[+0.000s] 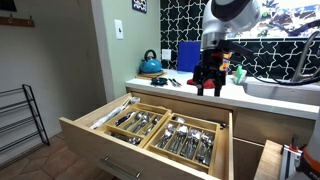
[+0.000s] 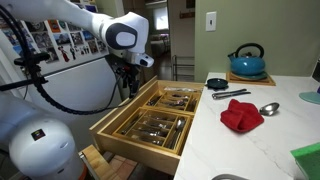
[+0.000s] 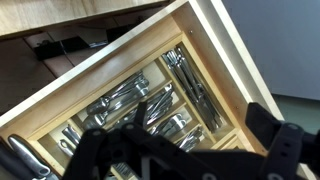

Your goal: Put a knife in the drawer

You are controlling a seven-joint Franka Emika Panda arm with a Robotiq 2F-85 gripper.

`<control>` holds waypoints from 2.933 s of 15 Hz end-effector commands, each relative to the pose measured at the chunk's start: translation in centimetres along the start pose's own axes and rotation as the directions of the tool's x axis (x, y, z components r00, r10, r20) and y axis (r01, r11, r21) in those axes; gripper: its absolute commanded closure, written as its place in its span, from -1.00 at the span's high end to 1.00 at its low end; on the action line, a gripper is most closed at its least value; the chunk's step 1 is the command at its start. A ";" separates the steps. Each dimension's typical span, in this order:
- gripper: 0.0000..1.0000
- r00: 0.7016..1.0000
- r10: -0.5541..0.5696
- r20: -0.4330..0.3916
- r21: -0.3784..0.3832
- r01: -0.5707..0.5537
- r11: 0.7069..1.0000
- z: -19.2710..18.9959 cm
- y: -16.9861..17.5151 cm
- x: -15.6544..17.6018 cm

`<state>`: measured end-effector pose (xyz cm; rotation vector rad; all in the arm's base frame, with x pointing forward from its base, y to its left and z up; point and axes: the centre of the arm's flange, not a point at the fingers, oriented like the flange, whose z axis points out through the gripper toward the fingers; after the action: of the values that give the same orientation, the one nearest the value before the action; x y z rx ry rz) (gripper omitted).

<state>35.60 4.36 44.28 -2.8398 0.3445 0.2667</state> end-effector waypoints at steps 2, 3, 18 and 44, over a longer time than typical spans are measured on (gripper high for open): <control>1.00 0.991 0.130 -0.033 0.096 -0.126 0.987 -1.8 4.8 3.8; 1.00 0.988 0.149 -0.047 0.114 -0.143 0.983 -2.4 5.9 4.6; 1.00 0.854 0.220 -0.471 -0.090 -0.295 0.951 -10.4 11.5 17.8; 1.00 0.804 0.189 -0.564 -0.139 -0.318 0.938 -12.2 14.4 25.7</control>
<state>56.19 -16.65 47.42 -3.0079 0.8671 -0.4824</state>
